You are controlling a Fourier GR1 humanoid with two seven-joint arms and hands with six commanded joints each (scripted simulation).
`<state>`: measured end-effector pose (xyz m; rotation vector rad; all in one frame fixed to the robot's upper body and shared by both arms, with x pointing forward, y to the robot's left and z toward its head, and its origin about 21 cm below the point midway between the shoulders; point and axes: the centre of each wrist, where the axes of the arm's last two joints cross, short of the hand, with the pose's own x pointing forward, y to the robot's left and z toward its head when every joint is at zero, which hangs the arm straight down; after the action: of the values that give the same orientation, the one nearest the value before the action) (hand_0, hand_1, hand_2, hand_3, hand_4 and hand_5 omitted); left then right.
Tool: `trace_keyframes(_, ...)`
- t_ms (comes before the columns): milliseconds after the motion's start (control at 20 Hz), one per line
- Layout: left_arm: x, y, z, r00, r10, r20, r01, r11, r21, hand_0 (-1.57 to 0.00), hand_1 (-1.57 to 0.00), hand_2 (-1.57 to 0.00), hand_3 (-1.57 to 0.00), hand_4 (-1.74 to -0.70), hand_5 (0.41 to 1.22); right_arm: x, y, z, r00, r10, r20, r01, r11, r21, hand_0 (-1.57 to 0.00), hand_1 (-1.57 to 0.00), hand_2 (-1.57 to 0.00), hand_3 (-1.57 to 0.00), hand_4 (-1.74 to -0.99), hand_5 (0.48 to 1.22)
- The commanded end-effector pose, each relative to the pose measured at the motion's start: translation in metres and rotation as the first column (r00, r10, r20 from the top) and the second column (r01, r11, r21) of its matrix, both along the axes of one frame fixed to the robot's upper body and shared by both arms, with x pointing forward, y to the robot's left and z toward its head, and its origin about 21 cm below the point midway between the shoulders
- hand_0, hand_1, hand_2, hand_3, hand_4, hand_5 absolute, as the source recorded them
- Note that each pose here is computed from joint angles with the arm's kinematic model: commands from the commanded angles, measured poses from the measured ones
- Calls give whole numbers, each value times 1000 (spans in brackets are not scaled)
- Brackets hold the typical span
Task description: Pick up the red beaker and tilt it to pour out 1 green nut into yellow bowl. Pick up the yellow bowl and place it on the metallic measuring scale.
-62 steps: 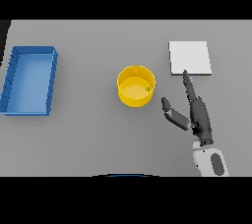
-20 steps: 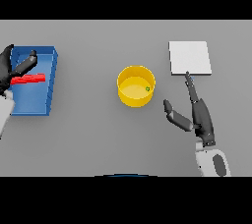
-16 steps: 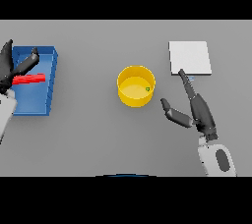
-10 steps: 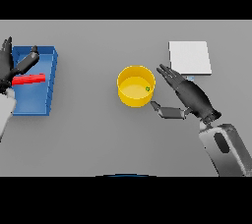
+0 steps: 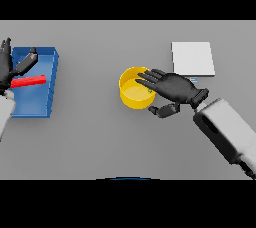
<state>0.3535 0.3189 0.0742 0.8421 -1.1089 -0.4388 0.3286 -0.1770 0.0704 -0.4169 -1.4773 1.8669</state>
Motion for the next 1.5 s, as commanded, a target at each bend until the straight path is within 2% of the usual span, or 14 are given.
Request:
trace_keyframes(0, -1, -1, 1, 1000, -6, 4, 6, 1000, 2, 0, 0, 0, 0, -745, 704, 2, 6, 0, 1000, 20, -7, -20, 999, -29, 1, 1, 1, 1, -1215, 711)
trace_keyframes(200, -5, 5, 2, 1000, 14, 1, -14, 1000, 1, 0, 0, 0, 1, -747, 701, 11, 19, -5, 996, 64, -59, -71, 991, -116, 1, 1, 1, 1, -1221, 722)
trace_keyframes(350, -7, 4, -1, 1000, -7, -1, 7, 1000, 7, 1, 1, 1, 1, -738, 698, 15, 33, -9, 992, 98, -84, -110, 984, -143, 1, 1, 1, 1, -1238, 727)
trace_keyframes(550, -5, 9, 1, 1000, 9, 2, -9, 1000, -1, 1, 1, 1, 1, -744, 698, 25, 48, -13, 992, 97, -80, -112, 971, -213, 1, 1, 1, 1, -1257, 733)
trace_keyframes(850, -7, 9, 3, 1000, 9, 2, -9, 1000, -2, 1, 1, 1, 1, -746, 698, 33, 55, -18, 988, 82, -130, -114, 958, -263, 1, 1, 1, -2, -1270, 740)
trace_keyframes(1050, -6, 12, -1, 1000, 17, 1, -17, 1000, 0, 1, 1, 1, 1, -745, 699, 34, 54, -19, 985, 56, -165, -102, 953, -286, 1, 1, -23, -72, -1289, 758)
trace_keyframes(1150, -6, 16, 1, 1000, 21, 5, -21, 1000, 0, 1, 1, 1, 1, -750, 701, 33, 53, -21, 979, 25, -201, -85, 953, -291, -26, -36, -71, -141, -1302, 805)
trace_keyframes(1200, -8, 15, 0, 1000, 13, 7, -13, 1000, 3, 1, 1, 1, 1, -752, 701, 33, 55, -22, 980, 17, -197, -77, 950, -302, -161, -135, -147, -182, -1321, 839)
trace_keyframes(1250, -8, 11, -1, 1000, 3, 11, -3, 1000, 0, 1, 1, 1, 1, -754, 700, 33, 56, -21, 980, 25, -198, -85, 950, -300, -443, -422, -375, -236, -1351, 915)
trace_keyframes(1350, -6, 11, 1, 1000, 13, 11, -13, 1000, 7, 1, 1, 1, 1, -755, 704, 34, 54, -20, 975, 48, -218, -110, 953, -281, -849, -836, -806, -399, -1463, 1025)
trace_keyframes(1450, -5, 13, 3, 1000, 12, 12, -12, 1000, 7, 1, 1, 1, 1, -756, 701, 35, 53, -20, 971, 58, -233, -125, 950, -285, -1109, -1100, -1081, -706, -1557, 1096)
